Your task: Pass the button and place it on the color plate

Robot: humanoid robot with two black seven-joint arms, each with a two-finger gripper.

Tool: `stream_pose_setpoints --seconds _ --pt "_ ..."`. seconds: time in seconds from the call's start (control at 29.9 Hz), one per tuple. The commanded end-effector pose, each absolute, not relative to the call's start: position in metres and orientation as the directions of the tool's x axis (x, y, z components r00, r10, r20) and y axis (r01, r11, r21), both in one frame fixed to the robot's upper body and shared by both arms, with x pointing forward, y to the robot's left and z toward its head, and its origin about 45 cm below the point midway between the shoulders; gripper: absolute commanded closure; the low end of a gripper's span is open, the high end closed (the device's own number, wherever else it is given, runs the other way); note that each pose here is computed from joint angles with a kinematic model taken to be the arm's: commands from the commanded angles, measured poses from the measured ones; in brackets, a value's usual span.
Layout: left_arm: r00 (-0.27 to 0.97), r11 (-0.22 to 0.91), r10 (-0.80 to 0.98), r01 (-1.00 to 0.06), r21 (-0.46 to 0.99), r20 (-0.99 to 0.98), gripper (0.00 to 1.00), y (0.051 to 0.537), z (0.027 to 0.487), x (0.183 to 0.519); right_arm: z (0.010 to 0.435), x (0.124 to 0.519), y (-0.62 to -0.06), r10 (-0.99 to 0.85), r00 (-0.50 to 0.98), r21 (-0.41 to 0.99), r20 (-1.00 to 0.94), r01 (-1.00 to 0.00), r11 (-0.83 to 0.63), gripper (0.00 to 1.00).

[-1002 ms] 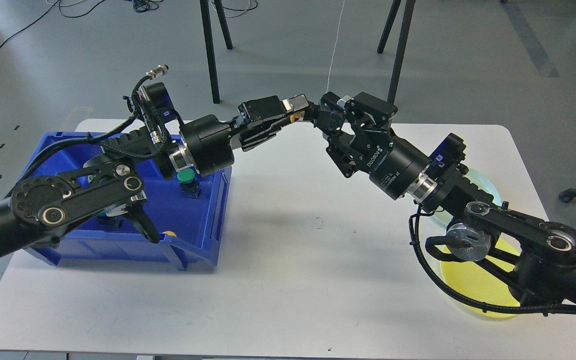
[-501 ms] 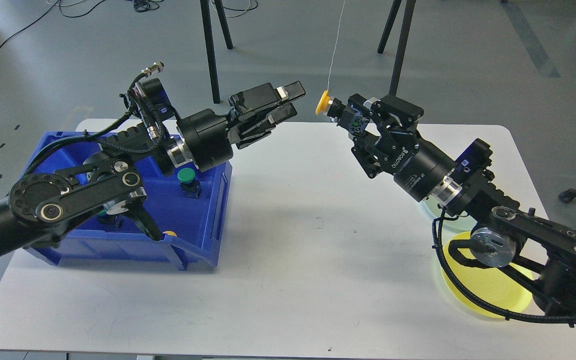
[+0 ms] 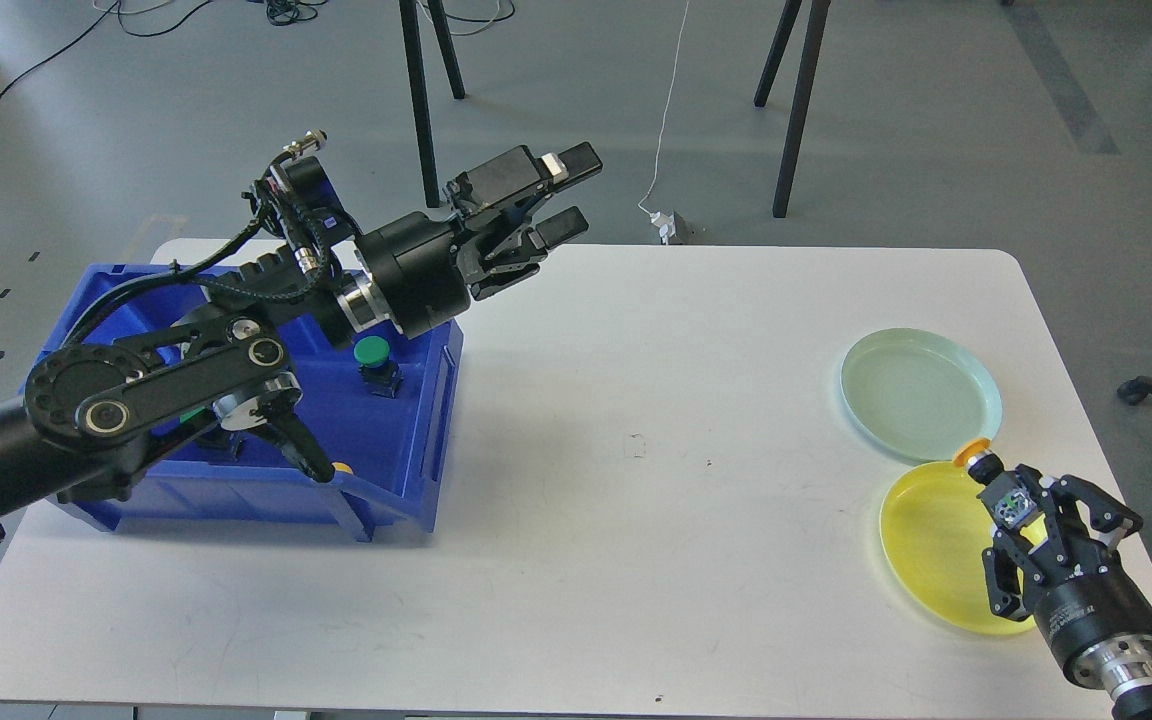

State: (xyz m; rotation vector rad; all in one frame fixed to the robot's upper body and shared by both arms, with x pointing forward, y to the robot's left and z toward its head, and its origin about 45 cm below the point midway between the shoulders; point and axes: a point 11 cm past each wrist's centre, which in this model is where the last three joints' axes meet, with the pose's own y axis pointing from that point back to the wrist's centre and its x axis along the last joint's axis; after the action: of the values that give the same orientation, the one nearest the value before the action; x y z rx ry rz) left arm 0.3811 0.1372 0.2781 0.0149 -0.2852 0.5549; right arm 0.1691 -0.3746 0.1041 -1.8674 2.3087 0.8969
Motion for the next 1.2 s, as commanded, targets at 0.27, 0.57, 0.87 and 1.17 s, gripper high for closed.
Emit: stream_pose_setpoints --seconds 0.27,0.57,0.87,1.17 --pt "0.742 0.826 0.472 -0.56 0.055 0.476 0.07 0.21 0.296 0.382 0.077 0.149 -0.375 -0.809 -0.446 0.515 -0.383 -0.83 0.214 0.42" --pt "0.679 0.667 0.022 -0.556 0.495 0.733 0.08 0.325 0.297 0.37 0.081 0.152 -0.37 -0.795 -0.443 0.506 -0.415 -0.838 0.203 0.01" --pt "0.699 0.32 -0.258 -0.589 0.742 0.667 0.08 0.443 0.244 0.355 0.132 0.186 -0.366 -0.758 -0.339 0.33 -0.557 -0.928 0.173 0.01" --pt "0.771 0.256 -0.266 -0.522 0.813 0.579 0.1 0.452 0.199 0.353 0.206 0.224 -0.412 -0.752 -0.213 0.049 -0.624 -0.971 0.234 0.01"
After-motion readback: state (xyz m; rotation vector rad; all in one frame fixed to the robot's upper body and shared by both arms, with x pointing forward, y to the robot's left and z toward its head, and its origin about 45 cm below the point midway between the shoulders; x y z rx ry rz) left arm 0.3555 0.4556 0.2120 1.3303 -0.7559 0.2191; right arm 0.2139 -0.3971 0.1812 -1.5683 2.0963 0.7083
